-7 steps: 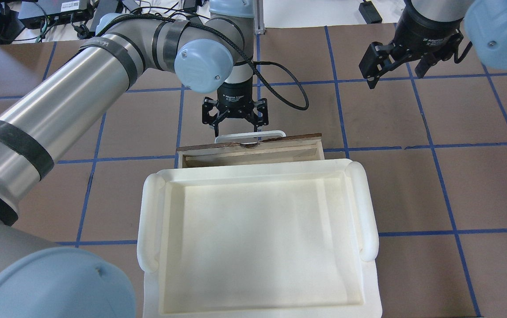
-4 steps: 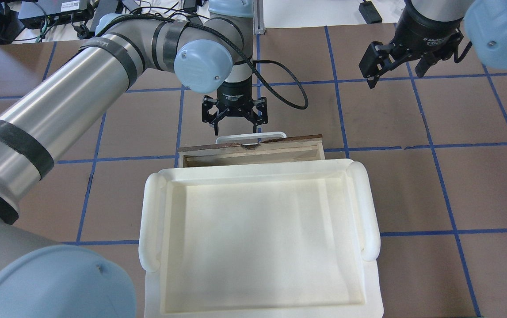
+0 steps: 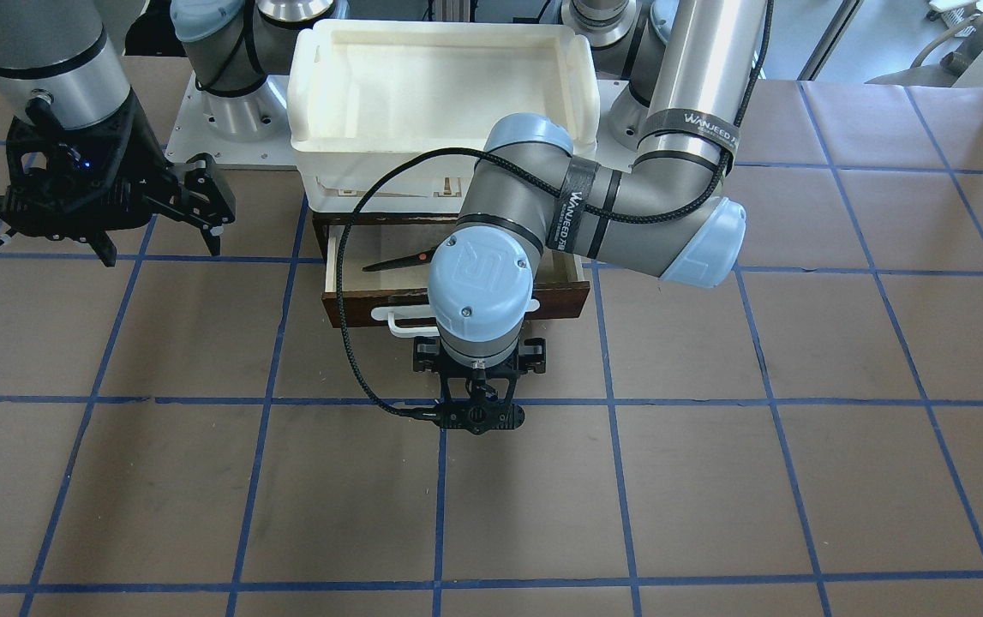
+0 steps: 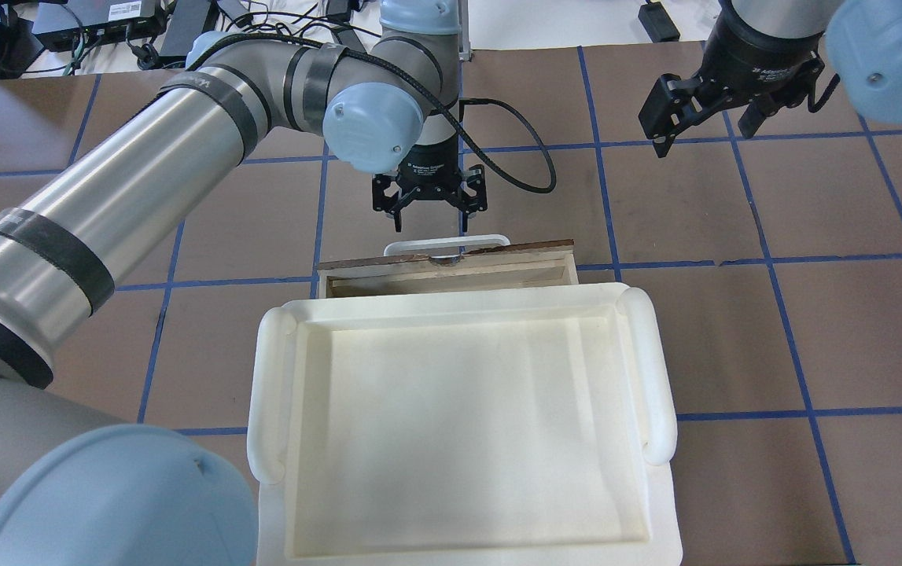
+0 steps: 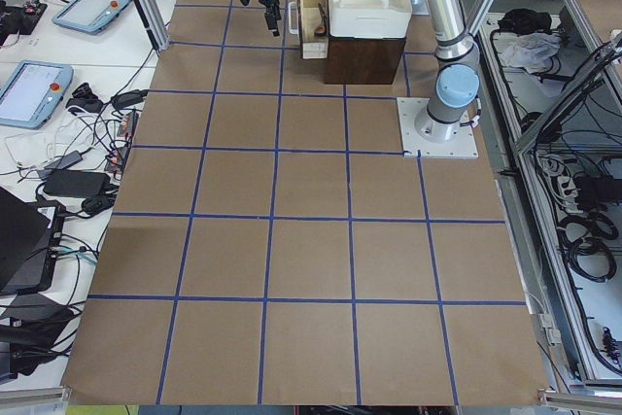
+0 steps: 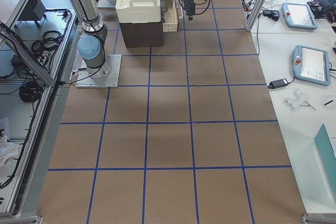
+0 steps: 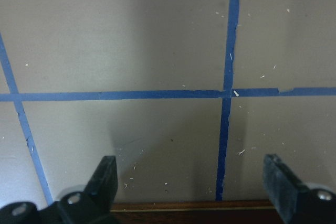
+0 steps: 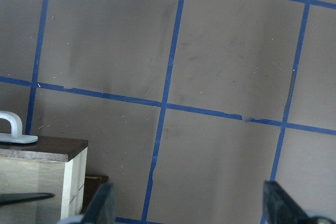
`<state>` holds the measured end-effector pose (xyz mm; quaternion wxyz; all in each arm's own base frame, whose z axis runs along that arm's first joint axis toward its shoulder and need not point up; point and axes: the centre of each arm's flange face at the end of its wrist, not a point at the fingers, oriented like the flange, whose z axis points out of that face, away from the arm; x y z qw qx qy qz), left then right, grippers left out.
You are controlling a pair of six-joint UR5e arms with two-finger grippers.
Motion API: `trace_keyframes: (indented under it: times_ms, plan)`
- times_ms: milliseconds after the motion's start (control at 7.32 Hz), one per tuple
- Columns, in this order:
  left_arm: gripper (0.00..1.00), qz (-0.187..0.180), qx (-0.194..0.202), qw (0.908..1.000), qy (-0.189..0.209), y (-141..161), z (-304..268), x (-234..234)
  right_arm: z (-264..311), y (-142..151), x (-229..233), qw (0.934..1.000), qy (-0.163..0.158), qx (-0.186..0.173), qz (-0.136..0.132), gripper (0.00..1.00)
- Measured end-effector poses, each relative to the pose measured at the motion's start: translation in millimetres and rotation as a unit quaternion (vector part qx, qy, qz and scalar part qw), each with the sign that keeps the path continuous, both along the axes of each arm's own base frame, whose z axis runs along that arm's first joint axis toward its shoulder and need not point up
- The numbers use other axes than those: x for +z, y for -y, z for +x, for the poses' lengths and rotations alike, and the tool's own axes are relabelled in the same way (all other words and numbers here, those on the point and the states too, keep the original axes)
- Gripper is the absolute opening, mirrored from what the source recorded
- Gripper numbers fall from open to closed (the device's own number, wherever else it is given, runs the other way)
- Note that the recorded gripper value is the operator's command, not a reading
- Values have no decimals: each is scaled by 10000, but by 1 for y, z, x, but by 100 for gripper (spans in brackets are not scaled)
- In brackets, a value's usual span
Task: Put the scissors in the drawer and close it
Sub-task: 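Push the drawer front with the left gripper away from the robot, then keep pushing the drawer with the left gripper until fully shut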
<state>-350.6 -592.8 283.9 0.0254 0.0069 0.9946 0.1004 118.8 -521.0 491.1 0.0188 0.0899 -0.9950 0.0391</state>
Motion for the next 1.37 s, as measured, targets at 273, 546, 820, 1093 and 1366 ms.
trace_keyframes:
  times_ms: [273, 546, 820, 1093, 1366]
  plan:
    - [100, 87, 23, 9999, 70, -9, -8, -3, 0, 0, 0, 10000, -1, 0, -4, 100]
    - [100, 160, 14, 9998, 100, -16, -10, -1, 0, 0, 0, 10000, -1, 0, -9, 100]
    - [100, 182, 5, 9998, 99, -20, -11, 1, 0, 0, 0, 10000, -3, 0, -8, 100]
    - [100, 197, -5, 9998, 101, -27, -10, 7, 0, 0, 0, 10000, 1, 2, -15, 100]
    - [100, 224, -12, 9997, 105, -36, -7, 11, 0, 1, 0, 10000, 4, 7, -12, 100]
